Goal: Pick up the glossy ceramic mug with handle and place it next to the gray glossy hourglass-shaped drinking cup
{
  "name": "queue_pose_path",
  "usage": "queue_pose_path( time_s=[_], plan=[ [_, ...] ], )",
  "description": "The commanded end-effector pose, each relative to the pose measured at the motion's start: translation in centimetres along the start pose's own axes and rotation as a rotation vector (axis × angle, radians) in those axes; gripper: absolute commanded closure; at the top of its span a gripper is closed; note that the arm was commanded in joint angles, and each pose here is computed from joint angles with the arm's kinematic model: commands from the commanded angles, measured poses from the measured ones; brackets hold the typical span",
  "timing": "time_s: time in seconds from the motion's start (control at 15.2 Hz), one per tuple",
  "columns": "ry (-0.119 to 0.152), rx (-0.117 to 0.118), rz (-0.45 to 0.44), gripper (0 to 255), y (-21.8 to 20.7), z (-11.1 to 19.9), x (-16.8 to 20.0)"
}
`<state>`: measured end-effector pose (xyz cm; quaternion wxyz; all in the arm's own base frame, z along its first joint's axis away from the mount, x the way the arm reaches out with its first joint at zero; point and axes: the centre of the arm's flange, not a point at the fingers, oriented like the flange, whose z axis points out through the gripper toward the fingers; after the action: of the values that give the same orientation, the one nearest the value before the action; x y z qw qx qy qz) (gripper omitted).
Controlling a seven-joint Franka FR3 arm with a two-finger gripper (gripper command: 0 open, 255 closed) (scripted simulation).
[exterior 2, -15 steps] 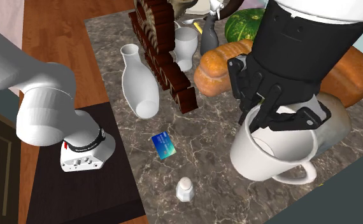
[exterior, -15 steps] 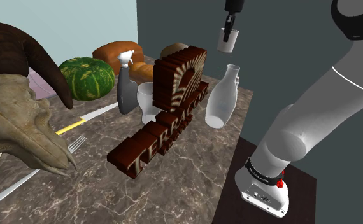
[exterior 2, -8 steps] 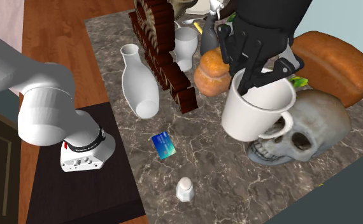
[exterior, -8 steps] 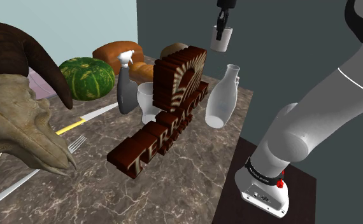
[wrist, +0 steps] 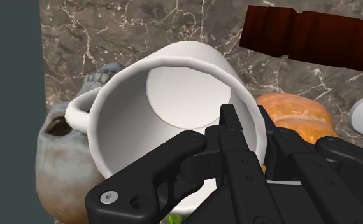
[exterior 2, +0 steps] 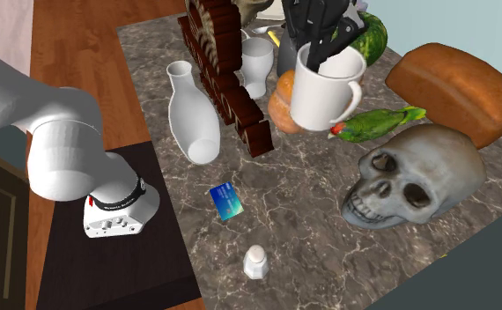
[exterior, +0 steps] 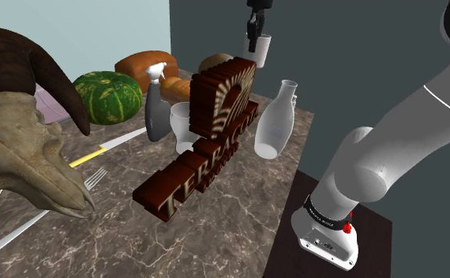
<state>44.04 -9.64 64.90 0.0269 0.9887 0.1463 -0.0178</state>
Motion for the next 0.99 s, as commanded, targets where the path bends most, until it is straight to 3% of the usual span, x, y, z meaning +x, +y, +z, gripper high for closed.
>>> queue_pose_path(
  time_s=[0.0, 0.92],
  plan=[
    [0.000, 0.000, 0.002, 255, -2.0, 0.0, 1.2],
    [0.000, 0.000, 0.002, 255, -18.5, -1.2, 9.5]
  ],
)
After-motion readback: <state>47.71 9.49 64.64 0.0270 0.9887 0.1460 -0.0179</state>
